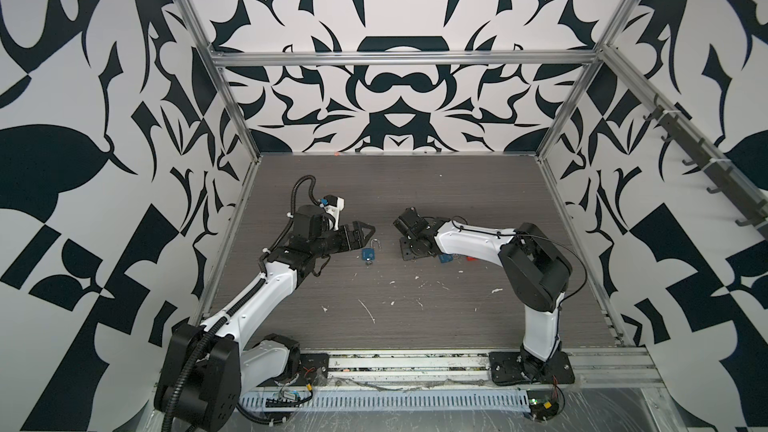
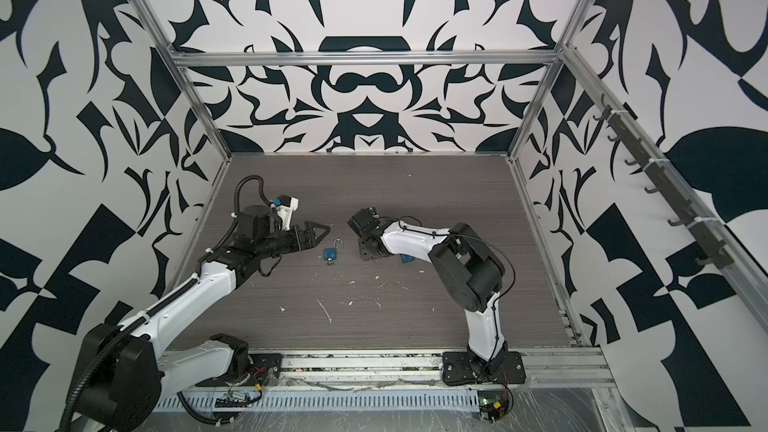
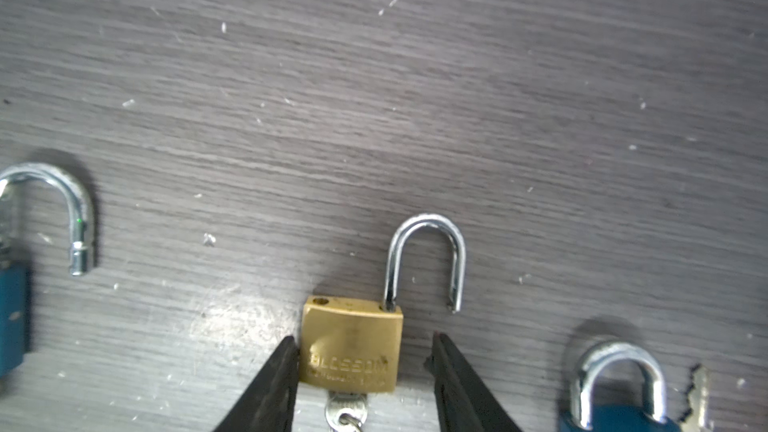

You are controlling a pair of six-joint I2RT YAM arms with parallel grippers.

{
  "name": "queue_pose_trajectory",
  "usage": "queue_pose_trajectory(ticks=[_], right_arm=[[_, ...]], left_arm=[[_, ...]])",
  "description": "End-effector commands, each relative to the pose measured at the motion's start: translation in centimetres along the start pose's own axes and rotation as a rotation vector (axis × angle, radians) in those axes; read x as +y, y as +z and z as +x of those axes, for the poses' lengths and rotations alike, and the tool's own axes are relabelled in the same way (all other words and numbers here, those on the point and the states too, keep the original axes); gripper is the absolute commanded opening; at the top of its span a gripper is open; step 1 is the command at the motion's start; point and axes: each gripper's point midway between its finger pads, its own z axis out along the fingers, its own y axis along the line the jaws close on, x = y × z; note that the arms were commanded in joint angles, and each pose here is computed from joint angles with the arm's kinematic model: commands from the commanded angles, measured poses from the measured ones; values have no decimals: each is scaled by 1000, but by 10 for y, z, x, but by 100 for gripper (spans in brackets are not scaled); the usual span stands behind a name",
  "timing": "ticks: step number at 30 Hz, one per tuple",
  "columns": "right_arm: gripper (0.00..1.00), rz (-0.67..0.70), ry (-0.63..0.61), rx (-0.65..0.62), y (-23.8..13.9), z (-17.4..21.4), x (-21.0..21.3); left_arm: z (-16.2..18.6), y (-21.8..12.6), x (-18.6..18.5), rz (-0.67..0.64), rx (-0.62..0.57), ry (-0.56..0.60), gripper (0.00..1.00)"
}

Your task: Lock with the key

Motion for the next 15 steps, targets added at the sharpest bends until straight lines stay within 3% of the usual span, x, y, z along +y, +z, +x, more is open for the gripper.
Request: queue_pose_trajectory(ticks=[1,15], right_arm=[[53,-4,0,-17,-6,-8,4],[53,0,-12,-5,2,-5,5]], left_arm=[[2,2,1,13,8,-7,96],[5,6,4,16,23,-11,96]])
